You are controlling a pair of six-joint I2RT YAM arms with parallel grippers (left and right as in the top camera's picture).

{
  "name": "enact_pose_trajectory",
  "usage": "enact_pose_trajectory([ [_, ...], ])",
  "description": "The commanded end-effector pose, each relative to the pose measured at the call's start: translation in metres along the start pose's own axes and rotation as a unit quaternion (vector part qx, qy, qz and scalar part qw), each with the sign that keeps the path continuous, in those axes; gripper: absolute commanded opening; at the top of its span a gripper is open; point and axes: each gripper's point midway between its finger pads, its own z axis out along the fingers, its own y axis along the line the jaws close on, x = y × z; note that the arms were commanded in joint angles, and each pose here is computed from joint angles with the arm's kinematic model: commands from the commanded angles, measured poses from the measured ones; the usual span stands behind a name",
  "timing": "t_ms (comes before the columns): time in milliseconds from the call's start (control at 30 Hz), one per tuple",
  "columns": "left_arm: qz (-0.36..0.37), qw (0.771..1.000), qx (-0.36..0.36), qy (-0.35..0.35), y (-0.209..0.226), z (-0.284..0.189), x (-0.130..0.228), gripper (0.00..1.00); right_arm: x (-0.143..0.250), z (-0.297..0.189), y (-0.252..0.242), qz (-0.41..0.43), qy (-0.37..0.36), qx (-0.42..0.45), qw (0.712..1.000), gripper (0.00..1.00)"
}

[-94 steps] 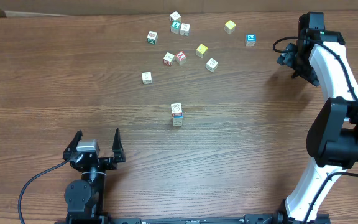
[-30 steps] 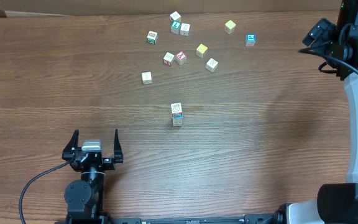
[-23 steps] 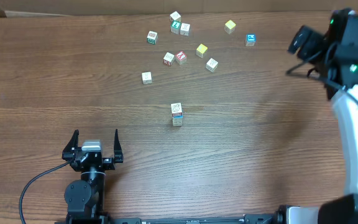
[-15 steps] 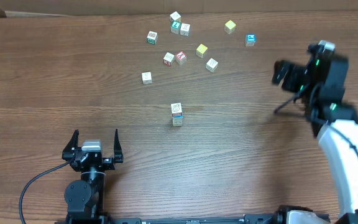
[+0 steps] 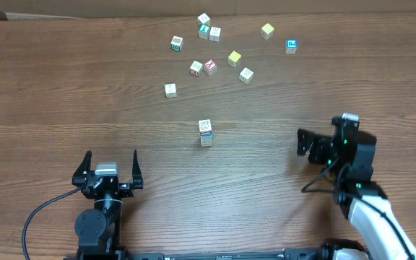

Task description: Form a tower

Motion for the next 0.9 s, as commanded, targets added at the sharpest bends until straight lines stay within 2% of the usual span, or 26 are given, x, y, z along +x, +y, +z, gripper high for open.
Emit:
enact_pose_trajectory([
  [0, 0.011, 1.000, 0.000, -0.005, 0.000, 0.000, -0.001, 1.00, 0.021, -0.005, -0.001, -0.005, 0.001, -0.005, 1.000, 1.00],
  [100, 0.011, 1.000, 0.000, -0.005, 0.000, 0.000, -0.001, 1.00, 0.038, -0.008, -0.003, -0.004, 0.000, -0.005, 1.000, 1.00],
  [333, 0.011, 1.000, 0.000, -0.005, 0.000, 0.000, -0.001, 1.00, 0.050, -0.016, 0.001, -0.008, -0.044, -0.028, 0.999, 1.00],
  [867, 0.011, 1.000, 0.000, -0.005, 0.000, 0.000, -0.001, 0.99, 0.049, -0.043, 0.014, -0.022, -0.092, -0.060, 0.994, 1.00],
])
